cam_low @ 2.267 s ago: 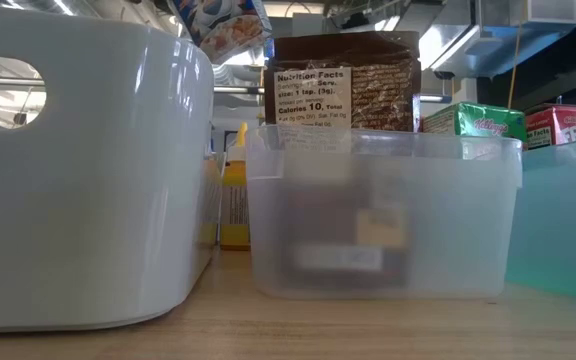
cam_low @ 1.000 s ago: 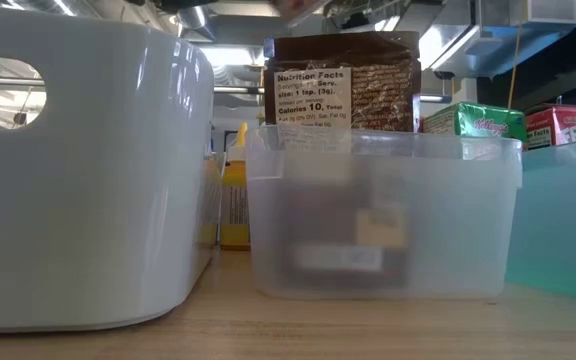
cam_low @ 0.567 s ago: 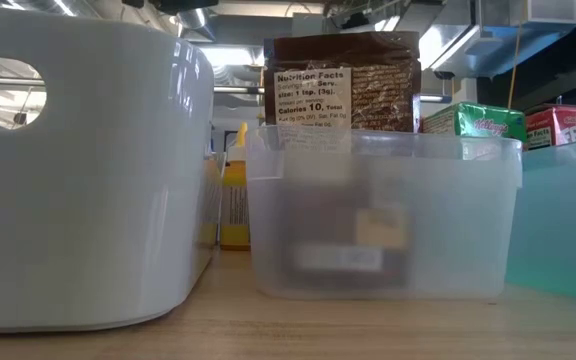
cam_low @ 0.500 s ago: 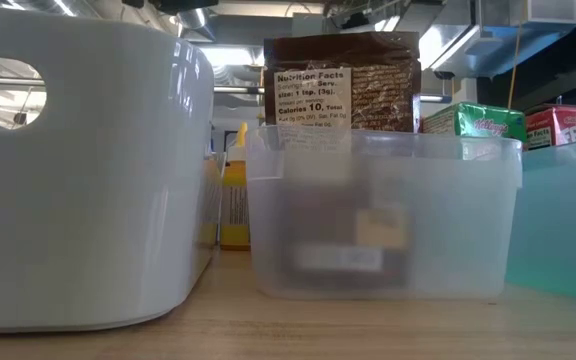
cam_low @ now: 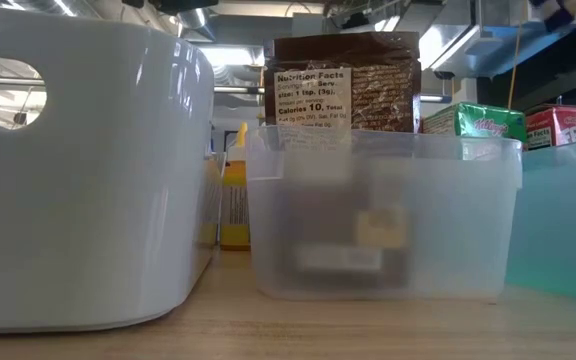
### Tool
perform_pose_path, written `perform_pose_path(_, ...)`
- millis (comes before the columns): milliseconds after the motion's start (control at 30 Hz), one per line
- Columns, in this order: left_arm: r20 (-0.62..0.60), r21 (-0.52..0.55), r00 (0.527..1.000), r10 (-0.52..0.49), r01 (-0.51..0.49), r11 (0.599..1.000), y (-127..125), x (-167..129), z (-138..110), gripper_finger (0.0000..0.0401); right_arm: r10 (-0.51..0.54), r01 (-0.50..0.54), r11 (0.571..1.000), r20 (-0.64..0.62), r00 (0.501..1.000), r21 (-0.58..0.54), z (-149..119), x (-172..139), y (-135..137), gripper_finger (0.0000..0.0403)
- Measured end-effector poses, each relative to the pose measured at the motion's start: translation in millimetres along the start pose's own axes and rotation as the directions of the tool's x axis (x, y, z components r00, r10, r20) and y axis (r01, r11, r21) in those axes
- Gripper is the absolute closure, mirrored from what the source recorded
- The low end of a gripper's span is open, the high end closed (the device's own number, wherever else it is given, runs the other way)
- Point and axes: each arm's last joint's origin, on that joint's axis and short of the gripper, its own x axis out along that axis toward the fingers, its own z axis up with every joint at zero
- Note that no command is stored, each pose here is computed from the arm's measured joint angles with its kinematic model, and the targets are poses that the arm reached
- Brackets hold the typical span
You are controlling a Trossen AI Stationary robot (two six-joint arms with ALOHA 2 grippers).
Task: Pick & Place Kitchen Items
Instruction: Put the blue cereal box into the blue bin
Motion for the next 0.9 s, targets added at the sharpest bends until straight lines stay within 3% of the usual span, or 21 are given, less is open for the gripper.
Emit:
perform_pose_path(100,0.0,0.0,1.0,0.0,0.0,1.0,0.0,0.0,0.0,0.0206,0.041,-0.044,0.998,0.051,0.998,0.043,-23.7,2.0,6.6,0.0291)
perform_pose_path(467,0.0,0.0,1.0,0.001,-0.001,1.0,0.1,0.0,0.0,0.0207,0.208,-0.193,0.978,0.243,0.948,-0.082,-81.1,15.5,39.5,0.0291)
perform_pose_path(667,0.0,0.0,1.0,0.001,-0.001,1.0,0.1,0.0,0.1,0.0204,0.392,-0.344,0.919,0.373,0.841,-0.191,-103.6,24.1,44.8,0.0291)
perform_pose_path(900,-0.001,0.0,1.0,0.0,0.0,1.0,0.1,0.0,0.0,0.0206,0.396,-0.369,0.917,0.461,0.795,-0.151,-136.6,42.8,33.0,0.0291)
